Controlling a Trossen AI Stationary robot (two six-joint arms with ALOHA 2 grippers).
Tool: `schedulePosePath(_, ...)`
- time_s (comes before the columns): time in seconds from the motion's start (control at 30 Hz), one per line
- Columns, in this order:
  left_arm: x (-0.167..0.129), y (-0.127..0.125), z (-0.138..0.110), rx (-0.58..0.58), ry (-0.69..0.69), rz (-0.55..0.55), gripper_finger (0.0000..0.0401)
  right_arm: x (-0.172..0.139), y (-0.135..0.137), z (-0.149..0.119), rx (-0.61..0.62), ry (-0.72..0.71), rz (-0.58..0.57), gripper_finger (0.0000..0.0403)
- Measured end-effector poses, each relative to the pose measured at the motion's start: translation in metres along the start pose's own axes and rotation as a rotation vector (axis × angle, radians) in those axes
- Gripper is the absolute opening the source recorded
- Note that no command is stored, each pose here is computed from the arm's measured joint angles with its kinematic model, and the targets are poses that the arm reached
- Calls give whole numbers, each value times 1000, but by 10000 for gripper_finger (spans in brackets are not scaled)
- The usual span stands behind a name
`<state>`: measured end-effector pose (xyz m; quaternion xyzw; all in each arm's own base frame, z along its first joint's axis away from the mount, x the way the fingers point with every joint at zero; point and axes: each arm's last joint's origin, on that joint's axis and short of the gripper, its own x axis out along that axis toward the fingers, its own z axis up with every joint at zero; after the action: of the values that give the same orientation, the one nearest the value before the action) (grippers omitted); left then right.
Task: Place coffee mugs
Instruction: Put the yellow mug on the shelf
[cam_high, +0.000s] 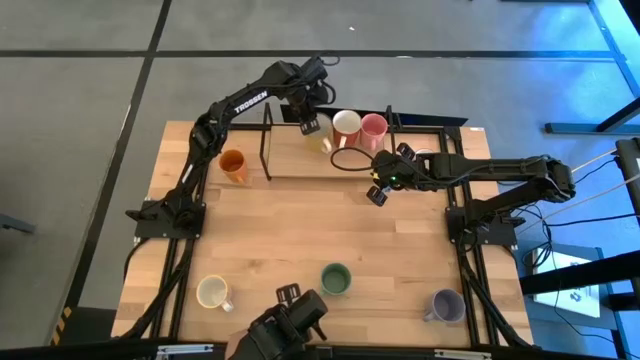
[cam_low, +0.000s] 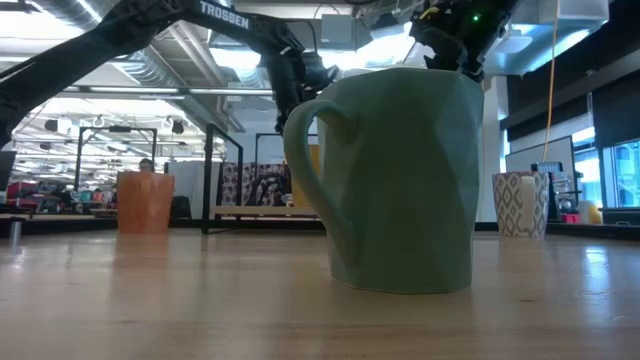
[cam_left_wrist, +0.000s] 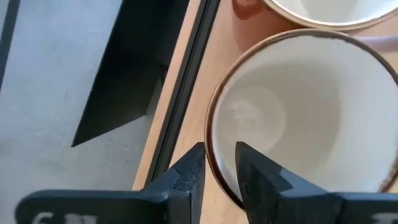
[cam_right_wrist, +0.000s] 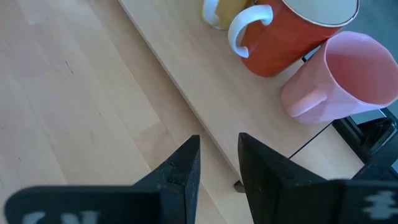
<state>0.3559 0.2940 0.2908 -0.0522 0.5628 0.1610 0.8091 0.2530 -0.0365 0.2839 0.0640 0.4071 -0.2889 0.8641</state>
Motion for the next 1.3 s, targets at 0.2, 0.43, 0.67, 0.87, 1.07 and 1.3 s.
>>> schedulePosePath(0.2, 0, 2, 3, 22, -22, 36, 88, 3, 1, -3, -3, 11, 12, 97)
schedulePosePath(0.43, -13, -3, 6, 14, -42, 59, 88, 7, 1, -9, -10, 32, 18, 97)
schedulePosePath(0.67, -80, -28, 6, -88, -169, 26, 88, 5, 1, -8, -31, 25, 20, 97)
schedulePosePath(0.87, -87, -72, 9, -63, -140, -108, 87, 5, 1, -8, -30, 17, 22, 97)
schedulePosePath(1.07, -57, -118, 14, 58, -94, -161, 79, 5, 1, -7, -32, 12, 23, 97)
schedulePosePath(1.3, -18, -129, -2, 85, 68, -81, 79, 5, 1, -7, -54, 11, 24, 97)
